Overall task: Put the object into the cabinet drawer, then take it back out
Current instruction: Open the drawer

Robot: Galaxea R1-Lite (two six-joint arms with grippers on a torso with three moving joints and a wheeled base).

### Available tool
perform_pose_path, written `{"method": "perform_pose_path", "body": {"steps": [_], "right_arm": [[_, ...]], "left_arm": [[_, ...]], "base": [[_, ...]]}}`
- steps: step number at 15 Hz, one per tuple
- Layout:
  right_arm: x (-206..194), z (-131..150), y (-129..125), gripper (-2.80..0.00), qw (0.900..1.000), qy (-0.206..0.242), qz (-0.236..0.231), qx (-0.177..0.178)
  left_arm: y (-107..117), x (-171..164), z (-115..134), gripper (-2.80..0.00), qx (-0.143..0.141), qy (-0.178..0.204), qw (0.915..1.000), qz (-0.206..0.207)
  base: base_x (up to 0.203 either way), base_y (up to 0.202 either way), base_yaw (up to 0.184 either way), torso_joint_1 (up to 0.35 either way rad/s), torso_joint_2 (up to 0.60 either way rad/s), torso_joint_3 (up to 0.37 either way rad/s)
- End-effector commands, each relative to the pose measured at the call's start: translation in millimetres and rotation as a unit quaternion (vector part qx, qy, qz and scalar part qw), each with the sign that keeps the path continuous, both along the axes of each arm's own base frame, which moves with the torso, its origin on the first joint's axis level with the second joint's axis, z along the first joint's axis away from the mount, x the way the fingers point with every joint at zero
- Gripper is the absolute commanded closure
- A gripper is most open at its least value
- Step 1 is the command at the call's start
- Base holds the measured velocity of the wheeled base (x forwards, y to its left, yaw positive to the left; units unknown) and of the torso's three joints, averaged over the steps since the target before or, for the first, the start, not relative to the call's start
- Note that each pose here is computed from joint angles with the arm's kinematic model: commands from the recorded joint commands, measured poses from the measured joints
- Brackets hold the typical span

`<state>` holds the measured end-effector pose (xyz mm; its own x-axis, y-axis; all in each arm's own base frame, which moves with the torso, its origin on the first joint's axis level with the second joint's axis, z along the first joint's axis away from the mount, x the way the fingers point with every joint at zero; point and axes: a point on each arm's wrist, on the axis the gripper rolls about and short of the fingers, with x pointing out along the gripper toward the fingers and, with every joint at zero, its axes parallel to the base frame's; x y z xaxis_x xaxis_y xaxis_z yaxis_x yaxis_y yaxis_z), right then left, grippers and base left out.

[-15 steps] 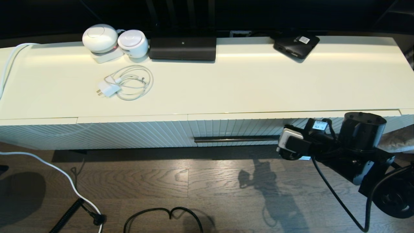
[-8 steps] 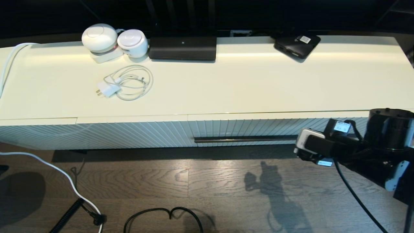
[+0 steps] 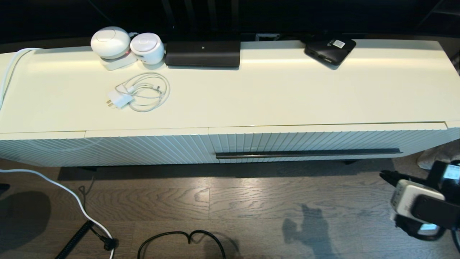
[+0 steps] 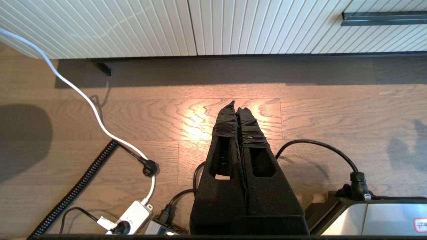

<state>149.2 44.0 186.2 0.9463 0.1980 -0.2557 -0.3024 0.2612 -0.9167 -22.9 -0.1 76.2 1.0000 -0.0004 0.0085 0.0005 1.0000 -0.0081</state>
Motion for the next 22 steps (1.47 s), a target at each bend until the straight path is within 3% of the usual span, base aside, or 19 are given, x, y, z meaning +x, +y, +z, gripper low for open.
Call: {"method": "perform_pose_path", "body": {"steps": [1,4,10,14,16,22], "right_arm": [[-40.6,8.1,-11.3,0.00,0.998,-0.056,0.018,0.000],[-69.6,-0.8,-19.2,0.00,0.995,-0.082,0.051,-0.012],[-55.5,-14.3,-15.4,0.00,0.998,-0.022,0.051,-0.021],[-39.1,-19.6,-9.0,0.00,0.998,0.023,0.052,-0.007],[-26.0,-20.9,-2.5,0.00,0.997,0.053,0.052,0.019],[10.7,-35.4,32.0,0.00,0.985,0.140,0.075,0.063]], "left_arm": [[0.0,-0.1,0.0,0.00,0.000,-0.001,1.0000,0.000],[0.0,-0.1,0.0,0.00,-0.001,-0.001,1.0000,0.001],[0.0,-0.1,0.0,0.00,0.000,-0.001,1.0000,0.001],[0.0,-0.2,0.4,0.00,0.000,-0.002,1.0000,0.000],[0.0,-0.1,0.0,0.00,-0.001,-0.001,1.0000,0.000],[0.0,-0.1,0.0,0.00,-0.001,-0.001,1.0000,0.000]], "base": [[0.000,0.000,0.000,0.000,0.00,0.000],[0.000,0.000,0.000,0.000,0.00,0.000],[0.000,0.000,0.000,0.000,0.00,0.000],[0.000,0.000,0.000,0.000,0.00,0.000],[0.000,0.000,0.000,0.000,0.00,0.000],[0.000,0.000,0.000,0.000,0.00,0.000]]}}
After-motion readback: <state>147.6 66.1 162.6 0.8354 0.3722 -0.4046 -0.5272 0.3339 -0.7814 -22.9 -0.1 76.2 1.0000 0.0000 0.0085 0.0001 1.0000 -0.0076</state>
